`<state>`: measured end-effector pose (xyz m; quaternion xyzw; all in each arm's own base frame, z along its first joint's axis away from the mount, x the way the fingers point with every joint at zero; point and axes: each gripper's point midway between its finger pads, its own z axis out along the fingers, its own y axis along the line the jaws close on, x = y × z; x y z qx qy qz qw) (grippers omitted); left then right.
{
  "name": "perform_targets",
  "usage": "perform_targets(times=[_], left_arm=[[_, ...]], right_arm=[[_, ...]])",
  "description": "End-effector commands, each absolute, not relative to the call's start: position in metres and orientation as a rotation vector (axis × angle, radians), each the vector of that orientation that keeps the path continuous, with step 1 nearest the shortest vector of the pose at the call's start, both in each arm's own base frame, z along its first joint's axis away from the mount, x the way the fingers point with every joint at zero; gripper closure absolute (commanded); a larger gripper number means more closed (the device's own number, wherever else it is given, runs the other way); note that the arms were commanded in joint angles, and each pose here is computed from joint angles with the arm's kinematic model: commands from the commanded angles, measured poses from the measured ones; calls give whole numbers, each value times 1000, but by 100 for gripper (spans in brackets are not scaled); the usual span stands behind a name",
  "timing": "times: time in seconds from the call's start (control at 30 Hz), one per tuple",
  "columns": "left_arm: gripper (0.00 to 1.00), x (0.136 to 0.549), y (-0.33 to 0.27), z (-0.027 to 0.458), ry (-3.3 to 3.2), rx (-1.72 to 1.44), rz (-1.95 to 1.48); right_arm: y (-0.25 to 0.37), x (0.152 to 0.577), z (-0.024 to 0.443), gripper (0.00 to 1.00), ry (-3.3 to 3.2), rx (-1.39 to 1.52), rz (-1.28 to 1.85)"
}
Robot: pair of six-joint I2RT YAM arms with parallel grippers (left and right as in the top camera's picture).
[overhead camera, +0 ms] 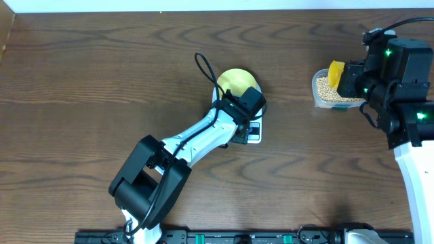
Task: Scoop item into bowl and weigh 50g on scale
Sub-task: 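Raise the left gripper back from the scale buttons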
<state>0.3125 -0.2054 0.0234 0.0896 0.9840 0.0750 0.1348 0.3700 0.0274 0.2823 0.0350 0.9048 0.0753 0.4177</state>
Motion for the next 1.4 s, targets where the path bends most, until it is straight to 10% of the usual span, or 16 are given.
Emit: perform_targets(times=[0.0, 0.6, 1.37], left_arm=[[10, 312, -197, 26, 2840, 268, 253], [11, 305, -209, 28, 2877, 289, 146], [11, 288, -211, 155, 2630, 694, -310]], right_arm=[[34, 372, 291, 99, 2251, 53, 195], [34, 371, 290, 99, 2252, 54, 196], [34, 372, 291, 99, 2247, 25, 180]])
